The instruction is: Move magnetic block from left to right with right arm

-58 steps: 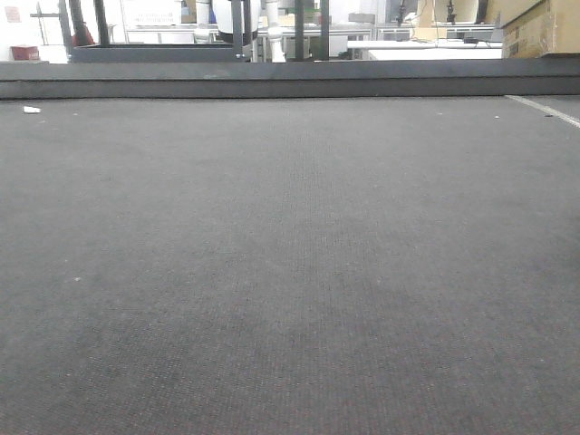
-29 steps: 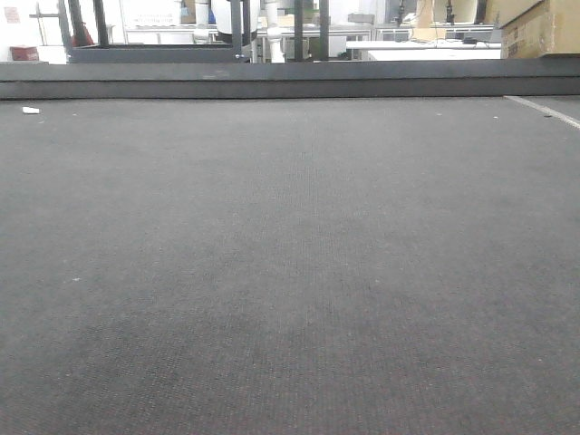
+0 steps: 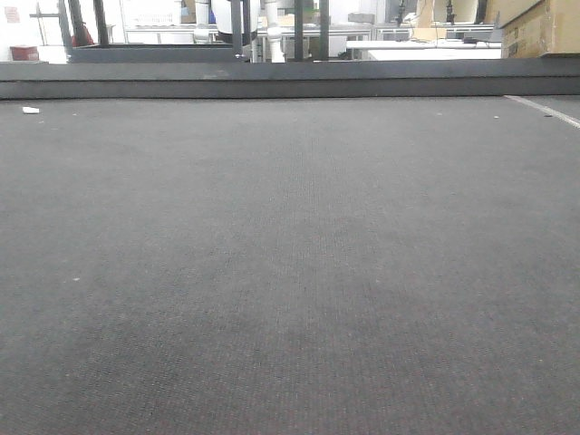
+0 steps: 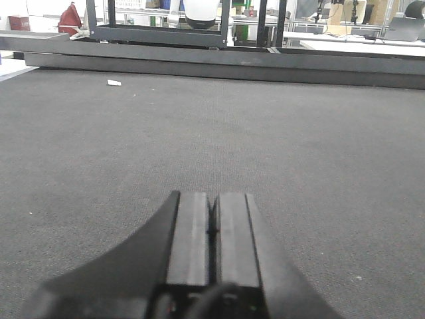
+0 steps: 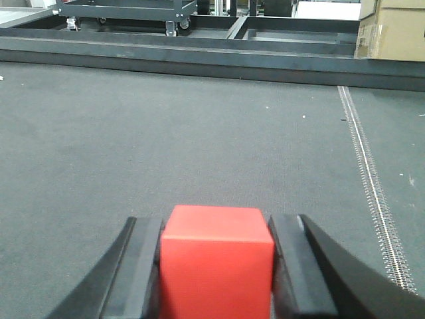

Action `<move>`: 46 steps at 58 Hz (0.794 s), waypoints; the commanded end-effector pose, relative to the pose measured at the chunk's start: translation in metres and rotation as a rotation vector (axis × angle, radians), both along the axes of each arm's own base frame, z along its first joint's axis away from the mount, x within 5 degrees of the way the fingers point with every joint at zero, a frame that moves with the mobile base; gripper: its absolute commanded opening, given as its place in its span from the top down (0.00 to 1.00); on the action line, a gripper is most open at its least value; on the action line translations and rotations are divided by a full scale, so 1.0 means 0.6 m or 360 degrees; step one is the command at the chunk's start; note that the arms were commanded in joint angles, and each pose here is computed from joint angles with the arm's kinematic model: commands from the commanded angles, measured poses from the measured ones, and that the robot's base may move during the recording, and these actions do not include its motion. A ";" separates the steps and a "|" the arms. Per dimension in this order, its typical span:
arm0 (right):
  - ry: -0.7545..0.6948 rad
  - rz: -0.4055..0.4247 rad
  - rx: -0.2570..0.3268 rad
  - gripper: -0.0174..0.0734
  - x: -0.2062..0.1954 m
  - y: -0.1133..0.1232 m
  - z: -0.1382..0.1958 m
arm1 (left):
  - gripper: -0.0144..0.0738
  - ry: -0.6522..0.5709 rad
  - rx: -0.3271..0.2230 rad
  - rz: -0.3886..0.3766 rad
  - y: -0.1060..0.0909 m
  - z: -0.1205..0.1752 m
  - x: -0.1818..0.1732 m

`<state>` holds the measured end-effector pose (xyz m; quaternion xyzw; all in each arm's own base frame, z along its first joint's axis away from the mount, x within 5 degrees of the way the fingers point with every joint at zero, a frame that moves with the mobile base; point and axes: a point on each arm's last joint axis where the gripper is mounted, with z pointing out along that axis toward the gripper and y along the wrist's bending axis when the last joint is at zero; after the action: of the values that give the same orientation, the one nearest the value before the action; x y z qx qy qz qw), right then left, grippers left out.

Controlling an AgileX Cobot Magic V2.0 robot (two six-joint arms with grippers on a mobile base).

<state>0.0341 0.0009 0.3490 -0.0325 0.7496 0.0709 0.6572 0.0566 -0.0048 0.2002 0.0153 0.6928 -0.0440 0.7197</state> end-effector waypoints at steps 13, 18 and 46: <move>-0.0161 -0.0002 -0.0013 0.62 0.000 0.000 0.025 | 0.98 -0.0140 -0.0030 0.0001 0.001 0.009 -0.002; -0.0161 -0.0002 -0.0013 0.62 0.000 0.000 0.025 | 0.98 -0.0140 -0.0030 0.0001 0.001 0.009 -0.002; -0.0161 -0.0002 -0.0013 0.62 0.000 0.000 0.025 | 0.98 -0.0140 -0.0030 0.0001 0.001 0.009 -0.002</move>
<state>0.0341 0.0009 0.3490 -0.0325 0.7496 0.0709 0.6572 0.0566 -0.0048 0.2002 0.0153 0.6928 -0.0440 0.7197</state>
